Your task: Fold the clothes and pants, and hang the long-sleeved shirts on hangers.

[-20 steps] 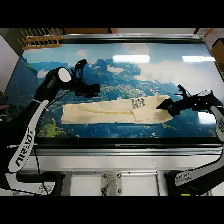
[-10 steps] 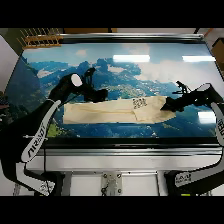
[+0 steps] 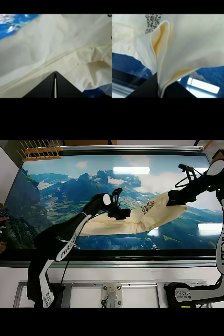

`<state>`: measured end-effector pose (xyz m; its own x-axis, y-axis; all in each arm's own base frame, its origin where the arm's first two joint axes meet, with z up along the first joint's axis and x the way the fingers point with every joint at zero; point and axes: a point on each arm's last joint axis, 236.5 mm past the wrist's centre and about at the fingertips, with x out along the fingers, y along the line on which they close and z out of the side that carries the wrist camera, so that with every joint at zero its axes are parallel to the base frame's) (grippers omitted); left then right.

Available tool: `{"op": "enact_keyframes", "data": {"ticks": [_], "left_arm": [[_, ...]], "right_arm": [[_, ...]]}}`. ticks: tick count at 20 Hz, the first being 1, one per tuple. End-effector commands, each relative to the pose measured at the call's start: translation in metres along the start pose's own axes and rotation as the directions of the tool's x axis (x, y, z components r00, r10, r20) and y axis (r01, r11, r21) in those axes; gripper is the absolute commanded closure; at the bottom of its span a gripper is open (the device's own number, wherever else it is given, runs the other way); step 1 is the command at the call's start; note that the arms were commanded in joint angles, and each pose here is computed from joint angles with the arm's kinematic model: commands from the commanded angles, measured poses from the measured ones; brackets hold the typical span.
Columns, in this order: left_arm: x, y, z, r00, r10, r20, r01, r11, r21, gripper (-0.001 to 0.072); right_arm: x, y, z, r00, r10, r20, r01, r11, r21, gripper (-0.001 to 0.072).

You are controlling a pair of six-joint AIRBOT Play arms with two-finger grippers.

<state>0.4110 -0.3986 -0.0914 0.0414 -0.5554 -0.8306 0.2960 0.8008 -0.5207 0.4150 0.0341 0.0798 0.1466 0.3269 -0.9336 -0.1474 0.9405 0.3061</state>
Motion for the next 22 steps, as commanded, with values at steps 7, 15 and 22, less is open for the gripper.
{"op": "enact_keyframes", "data": {"ticks": [7, 15, 22], "left_arm": [[0.042, -0.016, -0.015, 0.998, -0.006, -0.070, 0.009, 0.999, 0.048, 0.0704], [-0.011, -0.003, 0.020, 1.000, -0.009, 0.013, 0.009, 1.000, 0.008, 0.0704], [-0.133, 0.050, 0.076, 0.982, 0.011, 0.188, 0.005, 0.997, -0.083, 0.0704]], "right_arm": [[-0.032, 0.102, 0.015, 0.998, 0.002, 0.064, 0.012, 0.976, -0.219, 0.0698], [-0.023, 0.153, 0.010, 0.998, 0.036, 0.060, -0.014, 0.944, -0.330, 0.0698], [0.007, 0.211, 0.003, 0.996, 0.081, 0.034, -0.060, 0.913, -0.404, 0.0698]]}}
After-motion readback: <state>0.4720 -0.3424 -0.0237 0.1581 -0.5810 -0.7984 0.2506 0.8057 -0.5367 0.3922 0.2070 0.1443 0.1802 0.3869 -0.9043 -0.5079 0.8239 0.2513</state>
